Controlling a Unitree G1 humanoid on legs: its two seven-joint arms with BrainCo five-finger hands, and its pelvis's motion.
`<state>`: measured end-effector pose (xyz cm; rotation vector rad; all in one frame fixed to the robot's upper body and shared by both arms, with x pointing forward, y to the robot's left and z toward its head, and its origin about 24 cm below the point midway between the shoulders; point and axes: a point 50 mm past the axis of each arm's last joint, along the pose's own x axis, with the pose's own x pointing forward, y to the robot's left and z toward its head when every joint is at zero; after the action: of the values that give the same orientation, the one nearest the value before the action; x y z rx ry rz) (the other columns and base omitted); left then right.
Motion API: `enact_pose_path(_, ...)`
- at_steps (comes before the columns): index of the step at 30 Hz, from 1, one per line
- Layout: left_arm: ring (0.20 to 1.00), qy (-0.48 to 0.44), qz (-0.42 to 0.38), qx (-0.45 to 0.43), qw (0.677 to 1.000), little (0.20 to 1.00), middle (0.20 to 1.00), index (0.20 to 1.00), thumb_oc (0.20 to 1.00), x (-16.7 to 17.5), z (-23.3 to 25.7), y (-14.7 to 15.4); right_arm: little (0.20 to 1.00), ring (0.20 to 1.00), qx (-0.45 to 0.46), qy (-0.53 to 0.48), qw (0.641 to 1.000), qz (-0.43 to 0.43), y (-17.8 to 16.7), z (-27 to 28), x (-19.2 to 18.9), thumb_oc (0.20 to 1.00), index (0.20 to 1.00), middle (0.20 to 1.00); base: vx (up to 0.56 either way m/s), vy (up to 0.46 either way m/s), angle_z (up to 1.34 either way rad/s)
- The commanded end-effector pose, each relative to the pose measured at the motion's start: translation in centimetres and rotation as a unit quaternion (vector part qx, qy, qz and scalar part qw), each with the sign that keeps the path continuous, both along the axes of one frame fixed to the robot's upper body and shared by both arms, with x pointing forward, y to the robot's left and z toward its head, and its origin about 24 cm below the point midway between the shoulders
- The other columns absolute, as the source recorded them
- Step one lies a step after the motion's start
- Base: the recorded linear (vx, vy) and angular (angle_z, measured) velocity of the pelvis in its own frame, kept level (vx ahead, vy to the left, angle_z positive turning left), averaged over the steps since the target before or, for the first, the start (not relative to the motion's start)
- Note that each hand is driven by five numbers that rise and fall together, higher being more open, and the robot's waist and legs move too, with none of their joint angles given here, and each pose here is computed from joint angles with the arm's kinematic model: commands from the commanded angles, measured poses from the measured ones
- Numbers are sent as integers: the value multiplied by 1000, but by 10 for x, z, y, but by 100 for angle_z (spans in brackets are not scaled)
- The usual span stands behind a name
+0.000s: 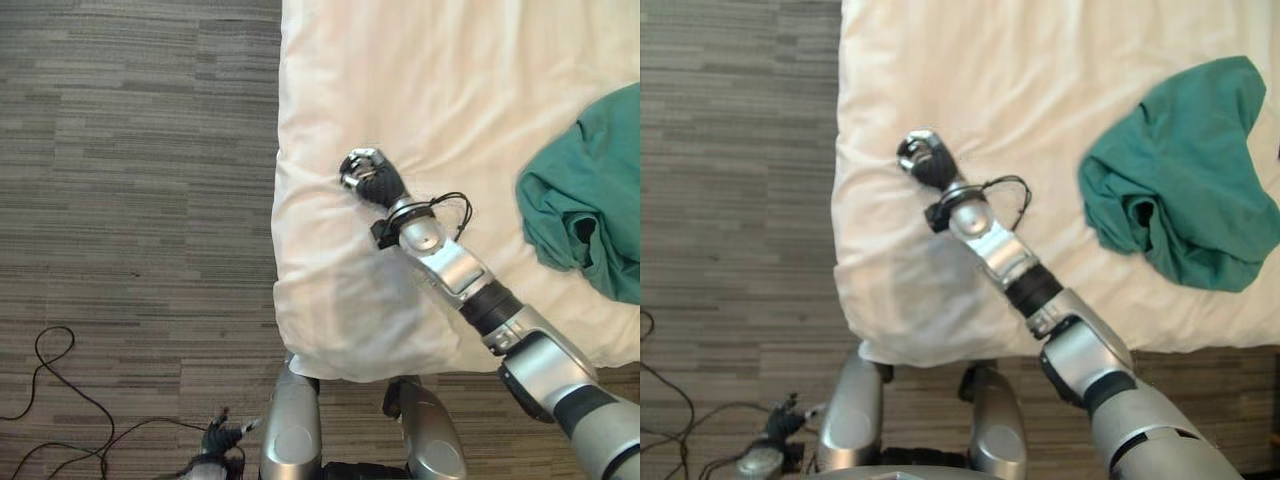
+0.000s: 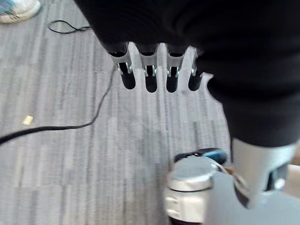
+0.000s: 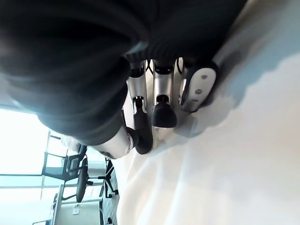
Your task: Tidy up the quilt and then pick up the clothes from the bed and put them into the laundry hamper.
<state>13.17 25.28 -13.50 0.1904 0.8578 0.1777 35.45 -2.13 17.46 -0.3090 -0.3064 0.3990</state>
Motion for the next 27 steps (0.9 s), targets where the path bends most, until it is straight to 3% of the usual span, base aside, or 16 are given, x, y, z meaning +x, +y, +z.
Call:
enact_pose_path(1,1000,-5,5,1,1000,1000,1000,1000,1000,1,-2,-8,200,200,-45,55,993,93,34,-45,-27,200,200,200,-85,50,-2)
enact_pose_path(7,1000,-22,0,5,1000,1000,1000,1000,1000,26,5,-10,200,200,-100,105,965,218,81,-81,-75,200,200,200,-57,24,0)
enact_pose_path(11,1000,-11,-15,28,999,1000,1000,1000,1000,32,6,-9,200,200,-117,109,962,220,91,-101,-92,200,200,200,7,-56,3)
enact_pose_path(22,1000,107,-27,93,990,1000,1000,1000,1000,-13,-6,22,200,200,-23,-58,994,95,44,-41,-53,200,200,200,130,-86,-7)
enact_pose_path(27,1000,136,-41,102,985,1000,1000,1000,1000,-25,-7,28,200,200,8,-30,998,55,17,-26,-39,200,200,200,182,-119,-12)
